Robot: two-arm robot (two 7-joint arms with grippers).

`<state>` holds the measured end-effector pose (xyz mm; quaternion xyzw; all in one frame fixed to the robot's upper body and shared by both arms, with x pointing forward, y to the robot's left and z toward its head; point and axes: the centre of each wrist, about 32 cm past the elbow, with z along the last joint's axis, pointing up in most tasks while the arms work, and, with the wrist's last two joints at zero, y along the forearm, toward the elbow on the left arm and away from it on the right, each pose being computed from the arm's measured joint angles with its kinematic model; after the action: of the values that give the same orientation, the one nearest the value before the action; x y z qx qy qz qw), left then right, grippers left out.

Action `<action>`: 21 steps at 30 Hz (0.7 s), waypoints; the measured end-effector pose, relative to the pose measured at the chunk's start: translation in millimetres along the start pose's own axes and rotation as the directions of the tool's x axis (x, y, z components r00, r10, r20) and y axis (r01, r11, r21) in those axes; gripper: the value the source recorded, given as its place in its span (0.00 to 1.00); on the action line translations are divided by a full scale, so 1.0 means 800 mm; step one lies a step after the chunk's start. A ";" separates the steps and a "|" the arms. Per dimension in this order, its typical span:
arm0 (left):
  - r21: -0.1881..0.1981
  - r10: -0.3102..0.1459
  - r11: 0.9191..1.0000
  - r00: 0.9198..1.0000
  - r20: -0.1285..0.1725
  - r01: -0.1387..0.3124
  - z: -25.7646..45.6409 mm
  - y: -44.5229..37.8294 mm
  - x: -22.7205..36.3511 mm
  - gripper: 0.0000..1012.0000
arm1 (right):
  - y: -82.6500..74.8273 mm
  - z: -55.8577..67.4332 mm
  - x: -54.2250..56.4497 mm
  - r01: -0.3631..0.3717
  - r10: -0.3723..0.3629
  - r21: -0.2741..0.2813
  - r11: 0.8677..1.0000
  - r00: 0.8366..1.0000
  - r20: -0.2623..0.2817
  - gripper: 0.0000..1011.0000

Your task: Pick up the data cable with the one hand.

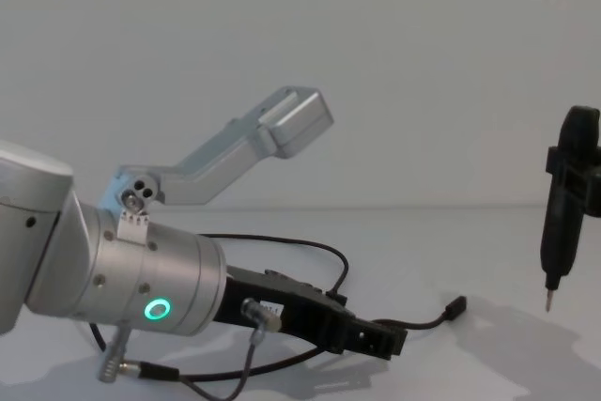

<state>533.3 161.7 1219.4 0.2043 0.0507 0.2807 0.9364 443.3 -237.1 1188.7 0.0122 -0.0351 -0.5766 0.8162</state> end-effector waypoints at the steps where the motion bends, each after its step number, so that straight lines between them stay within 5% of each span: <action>1: 0.001 0.000 1.000 1.000 -0.001 0.000 0.0003 -0.001 0.0002 0.83 | 0.000 0.000 0.000 0.000 0.000 0.000 1.000 1.000 0.000 0.28; 21: 0.005 -0.001 1.000 1.000 -0.005 0.001 0.0023 -0.009 0.0003 0.20 | 0.000 0.000 0.000 0.000 0.000 0.000 1.000 1.000 0.000 0.28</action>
<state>537.5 155.8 1218.1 0.2059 0.0537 0.2806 0.9359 443.3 -237.1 1188.7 0.0122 -0.0351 -0.5766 0.8162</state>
